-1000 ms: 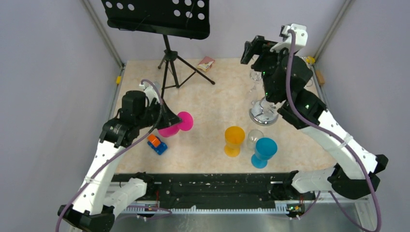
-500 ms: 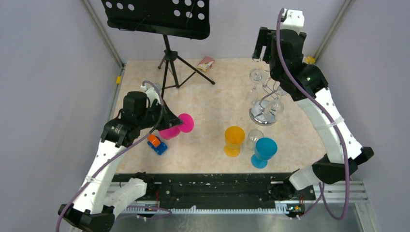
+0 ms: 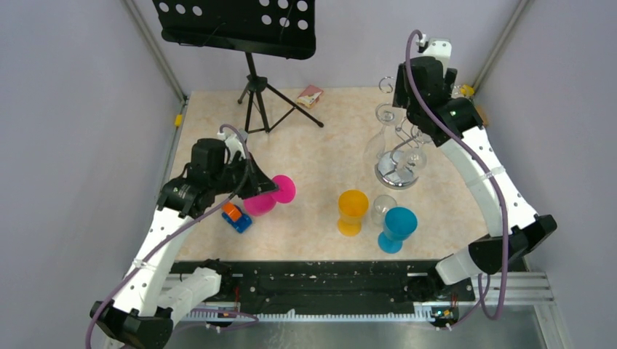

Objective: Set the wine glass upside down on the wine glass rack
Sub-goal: Turn the wine glass upside down at the wine rack.

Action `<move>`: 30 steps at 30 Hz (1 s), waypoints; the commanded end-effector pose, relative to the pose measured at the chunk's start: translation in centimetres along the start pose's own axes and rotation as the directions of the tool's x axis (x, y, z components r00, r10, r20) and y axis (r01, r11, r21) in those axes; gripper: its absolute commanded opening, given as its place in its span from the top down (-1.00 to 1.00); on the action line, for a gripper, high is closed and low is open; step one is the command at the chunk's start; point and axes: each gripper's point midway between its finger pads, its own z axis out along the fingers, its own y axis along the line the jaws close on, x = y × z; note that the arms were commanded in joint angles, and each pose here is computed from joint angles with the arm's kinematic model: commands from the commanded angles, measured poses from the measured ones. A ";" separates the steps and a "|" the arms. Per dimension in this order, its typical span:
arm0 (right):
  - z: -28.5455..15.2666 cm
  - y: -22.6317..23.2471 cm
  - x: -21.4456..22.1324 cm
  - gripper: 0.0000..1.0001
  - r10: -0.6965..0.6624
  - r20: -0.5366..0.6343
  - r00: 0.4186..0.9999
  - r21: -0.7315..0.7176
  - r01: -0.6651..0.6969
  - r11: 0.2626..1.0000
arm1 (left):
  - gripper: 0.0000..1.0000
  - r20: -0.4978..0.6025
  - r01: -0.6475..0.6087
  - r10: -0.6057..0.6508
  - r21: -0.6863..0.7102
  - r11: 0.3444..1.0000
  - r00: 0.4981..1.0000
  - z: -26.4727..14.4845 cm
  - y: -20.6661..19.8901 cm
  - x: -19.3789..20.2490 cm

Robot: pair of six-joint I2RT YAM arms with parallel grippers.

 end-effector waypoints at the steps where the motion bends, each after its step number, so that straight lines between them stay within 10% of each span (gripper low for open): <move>1: 0.3 -1.6 -0.5 -0.41 0.072 0.022 0.997 0.010 -0.072 0.997 | 1.00 0.005 0.003 -0.004 0.062 0.998 1.000 0.5 -1.1 -0.5; 8: 1.0 -2.0 0.4 -0.15 0.066 0.011 0.998 0.038 -0.066 0.997 | 1.00 -0.003 0.005 -0.004 0.064 0.998 1.000 0.6 -1.1 -0.4; 11: 0.9 -2.0 0.6 0.31 0.081 0.016 0.997 0.033 -0.082 0.996 | 1.00 -0.003 0.005 -0.005 0.065 0.998 1.000 0.5 -1.1 -0.4; 30: 0.5 -1.6 0.6 0.83 0.057 0.021 0.998 -0.014 -0.056 0.998 | 1.00 -0.012 0.004 -0.003 0.070 0.998 1.000 0.7 -1.2 -0.3</move>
